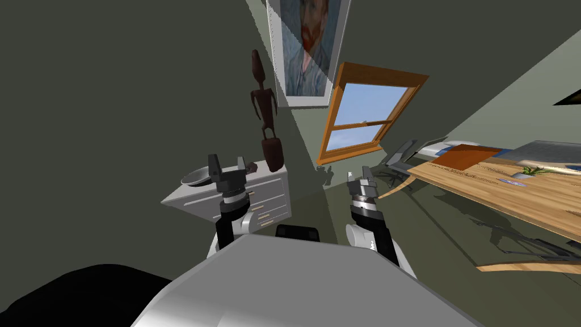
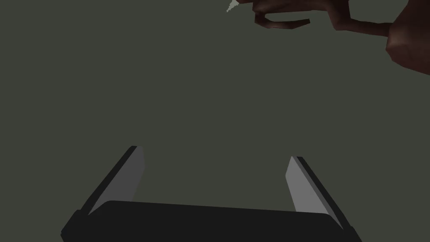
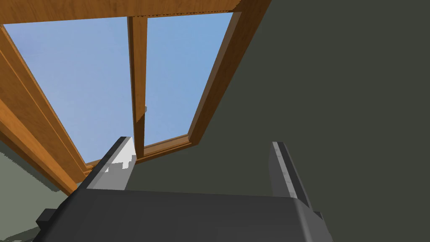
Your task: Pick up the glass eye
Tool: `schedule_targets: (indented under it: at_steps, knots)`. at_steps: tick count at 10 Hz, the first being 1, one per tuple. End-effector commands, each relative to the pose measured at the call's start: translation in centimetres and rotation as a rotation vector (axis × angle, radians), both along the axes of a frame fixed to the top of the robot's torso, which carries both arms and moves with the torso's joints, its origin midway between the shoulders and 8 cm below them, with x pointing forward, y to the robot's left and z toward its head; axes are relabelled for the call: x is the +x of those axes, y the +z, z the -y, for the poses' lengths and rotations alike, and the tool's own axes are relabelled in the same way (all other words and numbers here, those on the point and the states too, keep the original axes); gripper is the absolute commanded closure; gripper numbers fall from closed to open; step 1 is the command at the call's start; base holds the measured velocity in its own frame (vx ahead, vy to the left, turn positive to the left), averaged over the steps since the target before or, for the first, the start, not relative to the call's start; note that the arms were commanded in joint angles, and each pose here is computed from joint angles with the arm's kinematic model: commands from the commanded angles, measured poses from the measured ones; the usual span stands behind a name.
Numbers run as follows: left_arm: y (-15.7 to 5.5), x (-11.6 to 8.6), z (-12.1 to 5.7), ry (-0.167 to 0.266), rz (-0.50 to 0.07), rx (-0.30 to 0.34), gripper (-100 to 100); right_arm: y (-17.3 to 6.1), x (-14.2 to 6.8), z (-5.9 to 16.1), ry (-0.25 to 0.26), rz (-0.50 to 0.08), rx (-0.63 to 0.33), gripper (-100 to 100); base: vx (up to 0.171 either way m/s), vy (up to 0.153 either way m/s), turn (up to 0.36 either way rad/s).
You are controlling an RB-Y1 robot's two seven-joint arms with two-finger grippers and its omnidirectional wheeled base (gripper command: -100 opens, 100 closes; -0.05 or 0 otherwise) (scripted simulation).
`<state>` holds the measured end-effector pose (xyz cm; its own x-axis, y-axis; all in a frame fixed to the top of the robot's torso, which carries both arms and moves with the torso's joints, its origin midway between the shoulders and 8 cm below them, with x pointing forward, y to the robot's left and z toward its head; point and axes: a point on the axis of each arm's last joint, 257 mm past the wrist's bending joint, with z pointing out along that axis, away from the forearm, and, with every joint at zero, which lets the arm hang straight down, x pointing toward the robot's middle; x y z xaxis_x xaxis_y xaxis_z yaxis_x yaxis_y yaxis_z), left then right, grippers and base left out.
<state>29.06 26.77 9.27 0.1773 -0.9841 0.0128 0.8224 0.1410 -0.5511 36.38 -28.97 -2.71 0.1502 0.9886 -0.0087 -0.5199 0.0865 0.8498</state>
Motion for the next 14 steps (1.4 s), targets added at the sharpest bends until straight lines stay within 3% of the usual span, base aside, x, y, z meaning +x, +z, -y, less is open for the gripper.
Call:
schedule_targets:
  at_steps: [1, 5, 6, 8, 9, 11, 12, 13, 14]
  knots:
    - [0.3, 0.1, 0.7, -0.02, 0.011, 0.026, -100, 0.0, 0.0, 0.0, 0.0, 0.0, 0.0, 0, -0.027, -0.004, 0.026]
    - [1.3, 0.3, 4.0, -0.121, 0.069, 0.138, -100, 0.0, 0.0, 0.0, 0.0, 0.0, 0.0, 0, -0.087, -0.016, 0.049]
    - [1.3, 0.3, 4.2, -0.125, 0.068, 0.147, -100, 0.0, 0.0, 0.0, 0.0, 0.0, 0.0, 0, -0.074, -0.004, 0.017]
    - [1.5, 0.5, 6.6, -0.197, 0.107, 0.219, -100, 0.0, 0.0, 0.0, 0.0, 0.0, 0.0, 0, -0.094, -0.008, 0.058]
    - [1.4, 0.5, 6.7, -0.202, 0.104, 0.23, -100, 0.0, 0.0, 0.0, 0.0, 0.0, 0.0, 0, -0.08, -0.007, 0.019]
    - [1.0, 0.8, 9.3, -0.28, 0.135, 0.306, -100, 0.0, 0.0, 0.0, 0.0, 0.0, 0.0, 0, -0.089, 0.013, 0.054]
    - [1.1, 0.7, 9.6, -0.289, 0.14, 0.326, -100, 0.0, 0.0, 0.0, 0.0, 0.0, 0.0, 0, -0.016, -0.019, -0.042]
    - [0.8, 0.9, 11.0, -0.331, 0.158, 0.366, -100, 0.0, 0.0, 0.0, 0.0, 0.0, 0.0, 0, -0.009, -0.011, -0.031]
    - [0.7, 0.9, 11.1, -0.336, 0.155, 0.379, -100, 0.0, 0.0, 0.0, 0.0, 0.0, 0.0, 0, 0.0, 0.0, 0.0]
